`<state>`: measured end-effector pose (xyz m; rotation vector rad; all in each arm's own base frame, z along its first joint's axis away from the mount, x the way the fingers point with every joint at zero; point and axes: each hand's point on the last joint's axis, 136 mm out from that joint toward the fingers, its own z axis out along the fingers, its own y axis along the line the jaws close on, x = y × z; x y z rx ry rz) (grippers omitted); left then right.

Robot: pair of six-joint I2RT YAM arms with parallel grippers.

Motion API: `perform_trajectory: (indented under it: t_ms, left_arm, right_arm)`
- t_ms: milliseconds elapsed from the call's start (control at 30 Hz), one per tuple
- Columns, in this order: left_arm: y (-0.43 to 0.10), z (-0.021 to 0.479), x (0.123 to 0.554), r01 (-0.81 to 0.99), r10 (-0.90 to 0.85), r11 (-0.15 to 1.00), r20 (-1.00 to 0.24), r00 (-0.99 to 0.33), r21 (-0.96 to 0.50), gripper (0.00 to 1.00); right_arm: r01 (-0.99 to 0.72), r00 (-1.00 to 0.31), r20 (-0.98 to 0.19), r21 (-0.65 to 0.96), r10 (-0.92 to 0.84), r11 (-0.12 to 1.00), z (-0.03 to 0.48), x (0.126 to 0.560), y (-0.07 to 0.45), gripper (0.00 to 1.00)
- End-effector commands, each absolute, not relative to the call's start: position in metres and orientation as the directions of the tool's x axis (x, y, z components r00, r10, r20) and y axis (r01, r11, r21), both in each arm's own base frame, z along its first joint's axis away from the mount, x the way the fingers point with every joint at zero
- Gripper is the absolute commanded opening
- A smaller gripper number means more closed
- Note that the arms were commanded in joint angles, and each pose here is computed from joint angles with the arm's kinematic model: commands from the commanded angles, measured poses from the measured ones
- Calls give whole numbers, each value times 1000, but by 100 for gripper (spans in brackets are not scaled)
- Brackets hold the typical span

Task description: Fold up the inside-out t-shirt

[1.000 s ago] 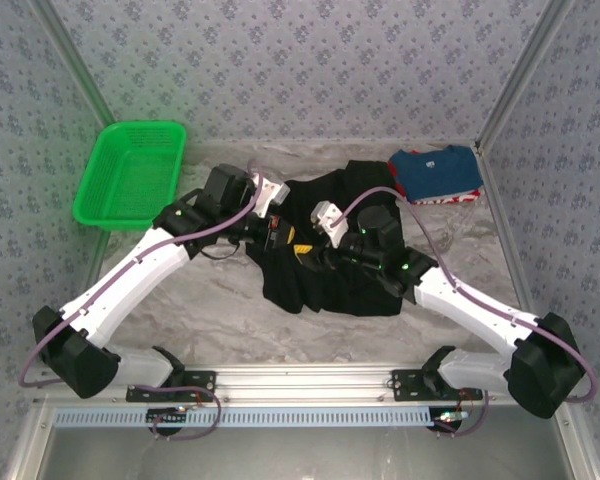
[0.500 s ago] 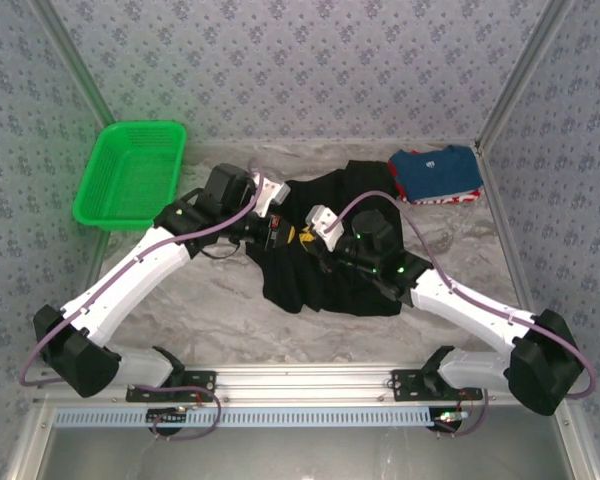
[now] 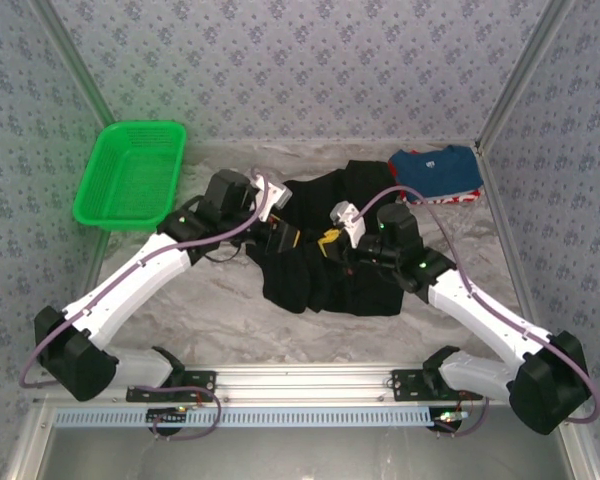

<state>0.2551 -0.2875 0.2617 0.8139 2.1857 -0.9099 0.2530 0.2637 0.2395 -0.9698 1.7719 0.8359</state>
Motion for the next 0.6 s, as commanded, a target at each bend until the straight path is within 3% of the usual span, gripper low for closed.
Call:
perform_trajectory:
  t_ms: [0, 133, 200, 300, 367, 567]
  left_arm:
    - [-289, 280, 256, 857, 321, 480, -872, -370, -187, 45]
    - [-297, 283, 231, 961, 382, 278, -917, -115, -4, 50]
    - [-299, 282, 220, 977, 412, 195, -911, -1, 88, 57]
    - [-306, 283, 208, 979, 440, 115, -892, 102, 168, 63]
    - [-313, 286, 201, 973, 446, 88, -882, 152, 212, 67]
    - [-323, 292, 206, 897, 488, 168, -825, 284, 408, 69]
  right_arm:
    - [-900, -324, -920, 228, -221, 370, 247, 230, 262, 0]
    - [-899, -332, -919, 241, -212, 365, 251, 230, 257, 0]
    - [-900, -334, -919, 244, -211, 362, 255, 230, 258, 0]
    - [-896, -344, -914, 251, -215, 365, 257, 233, 259, 0]
    - [-892, -357, -909, 263, -214, 369, 257, 235, 259, 0]
    - [-882, -382, -899, 287, -212, 374, 256, 237, 261, 0]
